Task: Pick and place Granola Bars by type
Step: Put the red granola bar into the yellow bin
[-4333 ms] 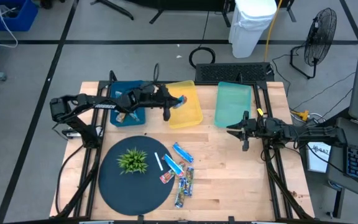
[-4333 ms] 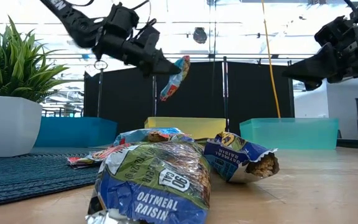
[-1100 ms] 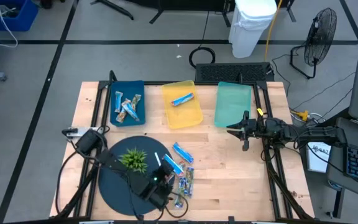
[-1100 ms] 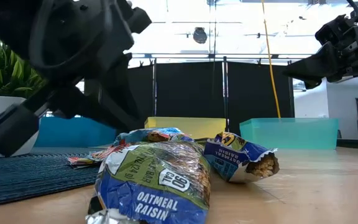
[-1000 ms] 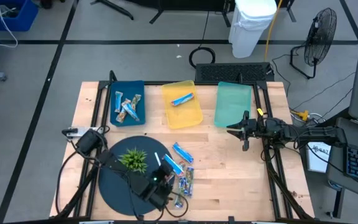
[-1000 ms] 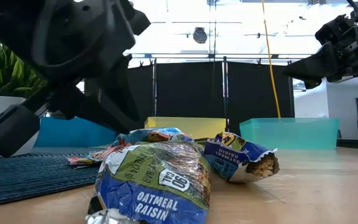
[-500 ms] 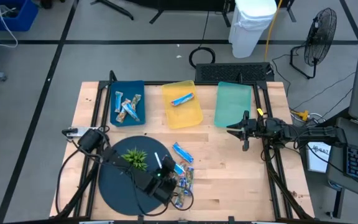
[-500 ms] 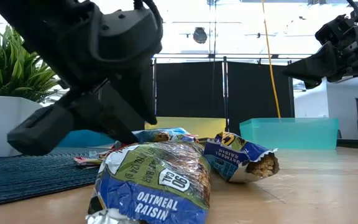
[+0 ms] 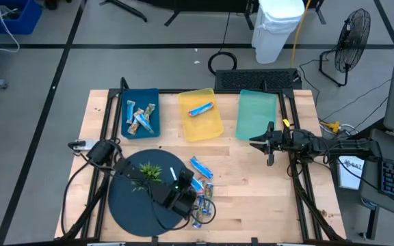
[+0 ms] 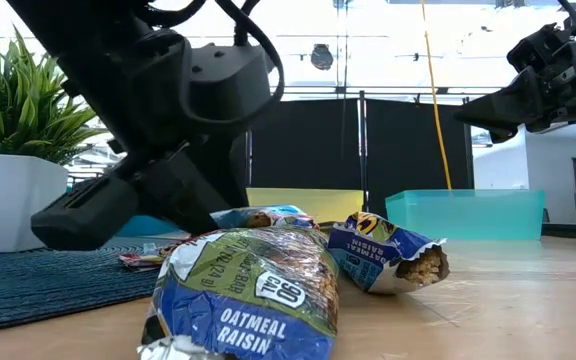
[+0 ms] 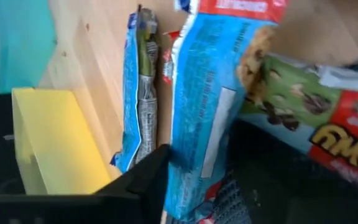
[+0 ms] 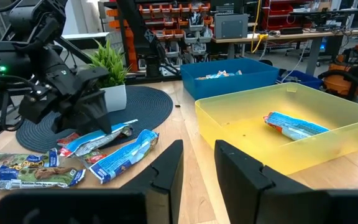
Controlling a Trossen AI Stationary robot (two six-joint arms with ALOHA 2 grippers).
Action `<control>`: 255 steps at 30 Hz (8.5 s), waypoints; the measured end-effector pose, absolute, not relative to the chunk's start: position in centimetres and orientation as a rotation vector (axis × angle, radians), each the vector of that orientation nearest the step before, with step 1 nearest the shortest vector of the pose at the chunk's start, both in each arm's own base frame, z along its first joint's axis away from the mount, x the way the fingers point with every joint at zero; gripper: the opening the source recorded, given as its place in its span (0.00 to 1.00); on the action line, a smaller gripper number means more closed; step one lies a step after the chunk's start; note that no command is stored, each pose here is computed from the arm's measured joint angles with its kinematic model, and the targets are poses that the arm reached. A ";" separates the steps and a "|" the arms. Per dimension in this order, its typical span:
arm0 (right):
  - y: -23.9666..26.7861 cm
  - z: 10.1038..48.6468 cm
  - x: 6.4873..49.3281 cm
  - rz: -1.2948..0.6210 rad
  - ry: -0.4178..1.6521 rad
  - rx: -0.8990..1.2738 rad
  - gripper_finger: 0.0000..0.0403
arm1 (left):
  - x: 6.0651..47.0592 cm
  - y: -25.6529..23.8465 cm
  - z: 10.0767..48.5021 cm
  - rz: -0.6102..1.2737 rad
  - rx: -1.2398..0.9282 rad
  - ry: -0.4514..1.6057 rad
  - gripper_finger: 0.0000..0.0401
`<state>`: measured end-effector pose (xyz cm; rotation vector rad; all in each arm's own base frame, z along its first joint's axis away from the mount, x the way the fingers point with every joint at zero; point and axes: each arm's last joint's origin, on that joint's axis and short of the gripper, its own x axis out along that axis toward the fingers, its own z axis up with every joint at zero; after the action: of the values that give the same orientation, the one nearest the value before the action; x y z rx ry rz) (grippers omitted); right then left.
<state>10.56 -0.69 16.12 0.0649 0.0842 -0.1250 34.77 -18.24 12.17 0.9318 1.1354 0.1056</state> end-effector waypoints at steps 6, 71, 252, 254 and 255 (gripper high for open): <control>-0.7 16.1 10.6 -0.125 0.084 0.065 0.21 | 34.2 -19.0 12.5 0.035 1.070 1.140 0.20; -0.7 16.1 10.6 -0.124 0.084 0.065 0.20 | 36.9 15.7 29.3 0.289 -0.088 0.599 0.02; -0.7 16.2 10.7 -0.124 0.073 0.065 0.20 | 35.4 -13.8 15.6 0.086 -0.367 1.164 0.22; -0.7 16.3 10.7 -0.124 0.073 0.065 0.20 | 35.5 -13.8 15.2 0.086 -0.367 1.171 0.22; -0.7 16.2 10.8 -0.124 0.075 0.065 0.21 | 35.5 -13.8 15.0 0.088 -0.367 1.175 0.22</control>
<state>10.75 -0.70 16.23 0.0651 0.0750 -0.1244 35.52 -13.79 15.00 -0.3667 1.1752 0.0876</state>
